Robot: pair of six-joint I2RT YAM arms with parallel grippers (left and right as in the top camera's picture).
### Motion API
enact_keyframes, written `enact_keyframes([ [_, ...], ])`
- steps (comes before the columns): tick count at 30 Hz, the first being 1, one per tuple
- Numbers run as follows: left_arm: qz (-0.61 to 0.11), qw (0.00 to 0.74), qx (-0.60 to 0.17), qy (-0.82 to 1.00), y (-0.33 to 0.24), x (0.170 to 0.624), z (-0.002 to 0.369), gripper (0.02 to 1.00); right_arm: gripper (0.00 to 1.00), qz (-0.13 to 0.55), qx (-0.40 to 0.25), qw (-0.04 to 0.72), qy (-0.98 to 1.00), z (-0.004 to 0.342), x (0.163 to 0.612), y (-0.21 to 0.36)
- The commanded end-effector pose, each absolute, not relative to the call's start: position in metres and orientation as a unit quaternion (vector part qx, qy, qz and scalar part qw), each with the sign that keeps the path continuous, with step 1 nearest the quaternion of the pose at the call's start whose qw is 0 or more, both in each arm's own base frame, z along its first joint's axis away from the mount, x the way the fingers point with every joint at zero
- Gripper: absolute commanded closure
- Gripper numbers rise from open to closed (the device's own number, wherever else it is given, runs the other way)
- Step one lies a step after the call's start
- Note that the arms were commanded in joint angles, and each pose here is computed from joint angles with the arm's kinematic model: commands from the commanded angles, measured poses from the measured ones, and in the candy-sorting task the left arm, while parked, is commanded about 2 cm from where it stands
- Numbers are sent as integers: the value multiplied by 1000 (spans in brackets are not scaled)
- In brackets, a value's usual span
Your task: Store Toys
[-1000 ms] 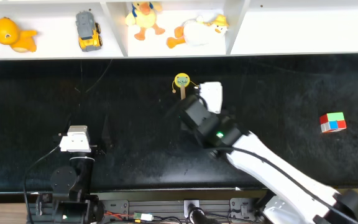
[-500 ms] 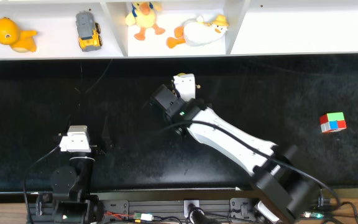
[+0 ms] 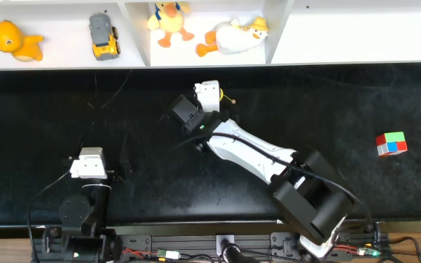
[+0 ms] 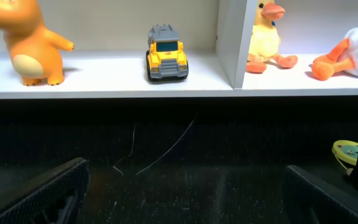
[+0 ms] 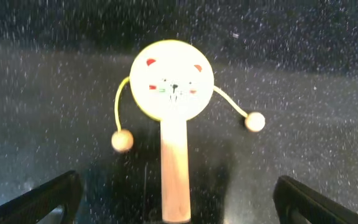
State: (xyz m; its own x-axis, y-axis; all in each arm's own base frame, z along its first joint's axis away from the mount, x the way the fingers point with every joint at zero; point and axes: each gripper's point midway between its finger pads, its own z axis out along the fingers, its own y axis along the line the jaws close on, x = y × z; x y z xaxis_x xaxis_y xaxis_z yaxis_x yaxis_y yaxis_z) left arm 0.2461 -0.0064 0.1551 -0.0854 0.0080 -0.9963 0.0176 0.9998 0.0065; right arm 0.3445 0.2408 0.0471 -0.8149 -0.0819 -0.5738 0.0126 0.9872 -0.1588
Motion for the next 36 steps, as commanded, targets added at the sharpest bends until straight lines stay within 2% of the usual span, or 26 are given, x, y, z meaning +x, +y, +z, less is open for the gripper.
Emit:
enact_keyframes([
  [1,-2,678,20,734,-9,246,156,20,14,-69,15,329,942,59,365,237],
  [9,-2,678,20,734,-9,246,156,20,47,-38,64,312,947,54,372,230],
  [12,-2,679,20,734,-9,246,156,20,5,-27,67,307,949,53,374,231],
  [24,-2,679,20,734,-9,246,156,20,5,3,-18,259,966,39,358,253],
  [36,-2,679,20,734,-9,246,156,20,5,-4,-32,235,971,20,350,256],
])
